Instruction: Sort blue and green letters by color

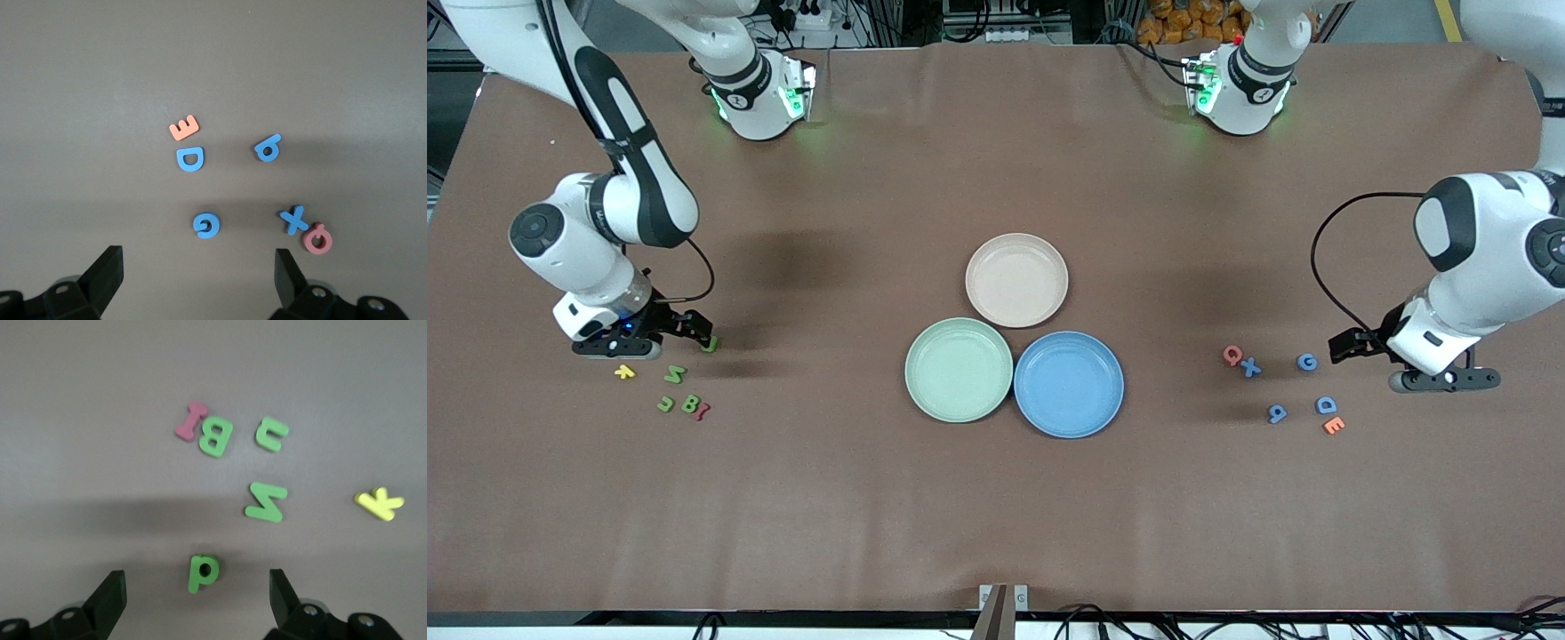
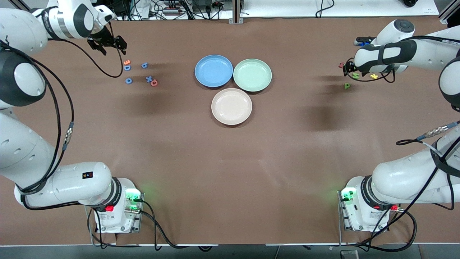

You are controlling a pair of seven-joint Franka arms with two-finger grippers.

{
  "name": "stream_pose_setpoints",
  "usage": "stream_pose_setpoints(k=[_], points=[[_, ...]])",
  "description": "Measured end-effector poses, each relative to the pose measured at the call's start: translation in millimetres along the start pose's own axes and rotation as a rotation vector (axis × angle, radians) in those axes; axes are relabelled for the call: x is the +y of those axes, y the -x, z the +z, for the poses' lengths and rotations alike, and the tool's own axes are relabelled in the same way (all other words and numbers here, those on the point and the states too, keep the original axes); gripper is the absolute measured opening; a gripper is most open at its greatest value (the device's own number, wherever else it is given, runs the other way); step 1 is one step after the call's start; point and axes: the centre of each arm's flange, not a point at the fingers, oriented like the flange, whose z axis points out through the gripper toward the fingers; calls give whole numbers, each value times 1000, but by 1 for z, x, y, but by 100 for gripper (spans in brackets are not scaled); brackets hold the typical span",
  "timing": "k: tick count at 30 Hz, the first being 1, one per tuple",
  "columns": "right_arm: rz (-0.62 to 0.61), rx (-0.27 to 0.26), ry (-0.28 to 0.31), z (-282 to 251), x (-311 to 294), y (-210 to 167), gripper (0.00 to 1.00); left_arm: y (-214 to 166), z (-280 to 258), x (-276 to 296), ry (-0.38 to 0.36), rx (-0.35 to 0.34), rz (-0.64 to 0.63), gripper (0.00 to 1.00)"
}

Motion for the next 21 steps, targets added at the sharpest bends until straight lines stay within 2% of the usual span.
stream_pose_setpoints(k=[6, 11, 15, 21], points=[[11, -26, -2, 13, 0, 4, 94, -5, 31, 1, 8, 20, 2, 100], [28, -43, -3, 21, 0, 6, 89, -7, 64, 2, 17, 40, 2, 100], [34, -62, -4, 28, -1, 6, 83, -5, 87, 2, 22, 36, 2, 100], [35, -83, -6, 35, -2, 4, 81, -1, 102, 3, 26, 27, 2, 100]])
